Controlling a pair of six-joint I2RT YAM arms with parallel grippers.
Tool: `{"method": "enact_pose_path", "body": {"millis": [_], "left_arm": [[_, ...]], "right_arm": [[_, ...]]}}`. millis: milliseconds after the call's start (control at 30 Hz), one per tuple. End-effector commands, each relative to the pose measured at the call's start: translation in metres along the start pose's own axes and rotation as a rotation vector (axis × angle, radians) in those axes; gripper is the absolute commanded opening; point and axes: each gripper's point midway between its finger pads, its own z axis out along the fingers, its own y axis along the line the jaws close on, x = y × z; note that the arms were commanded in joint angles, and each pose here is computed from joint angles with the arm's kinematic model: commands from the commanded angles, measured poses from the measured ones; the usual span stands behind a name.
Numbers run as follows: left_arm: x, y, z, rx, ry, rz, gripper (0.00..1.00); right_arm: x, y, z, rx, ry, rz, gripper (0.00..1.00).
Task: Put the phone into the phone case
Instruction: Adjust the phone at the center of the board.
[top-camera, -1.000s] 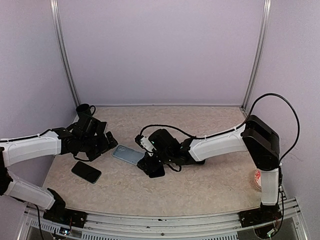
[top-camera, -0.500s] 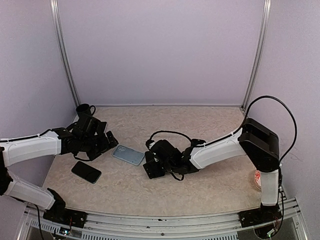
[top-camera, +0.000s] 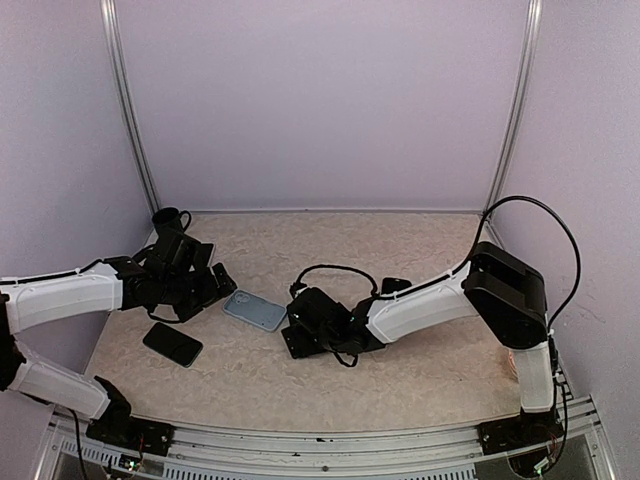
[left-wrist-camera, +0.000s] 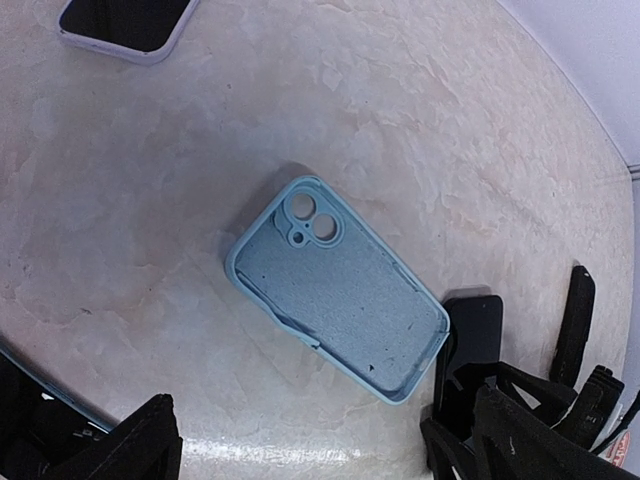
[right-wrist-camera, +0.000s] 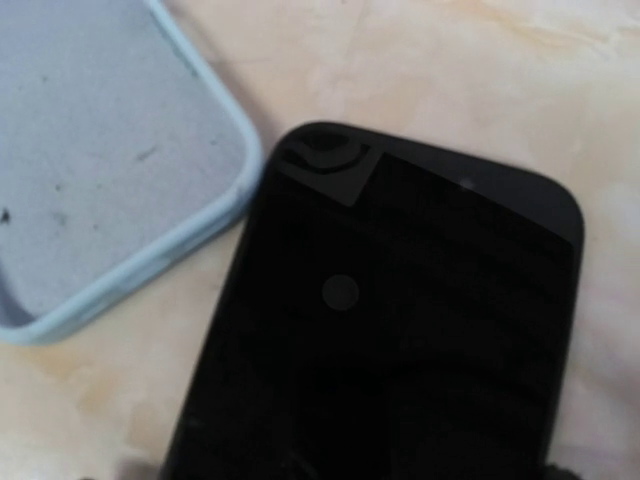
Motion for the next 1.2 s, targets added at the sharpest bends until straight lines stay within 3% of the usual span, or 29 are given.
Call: {"method": "enact_pose_path", "body": {"millis": [0, 267, 633, 833, 1033, 1167], "left_arm": [[-0.004, 0.001, -0.001, 0.009, -0.017, -0.009, 0.99], [-0.004, 0.001, -0.001, 0.009, -0.014, -0.011, 0.99], [-0.003, 0.001, 0.000, 0.012, -0.009, -0.003, 0.99], [-0.002, 0.000, 0.002, 0.014, -0.002, -0.005, 0.99], [-0.003, -0.001, 0.001, 0.015, -0.005, -0.006, 0.99], [-0.002, 0.001, 0.002, 0.013, -0.004, -0.007, 0.99]], "right_arm": [[0.034, -0.008, 0.003, 0.036, 0.080, 0.010, 0.92], [0.030, -0.011, -0.003, 0.037, 0.061, -0.020, 0.72], [0.005, -0.032, -0.020, 0.040, 0.000, -0.101, 0.71], [0.006, -0.033, -0.019, 0.004, 0.020, -0.116, 0.74], [0.018, -0.032, -0.014, -0.019, 0.075, -0.080, 0.89], [0.019, -0.030, -0.018, -0.041, 0.086, -0.055, 0.92]]}}
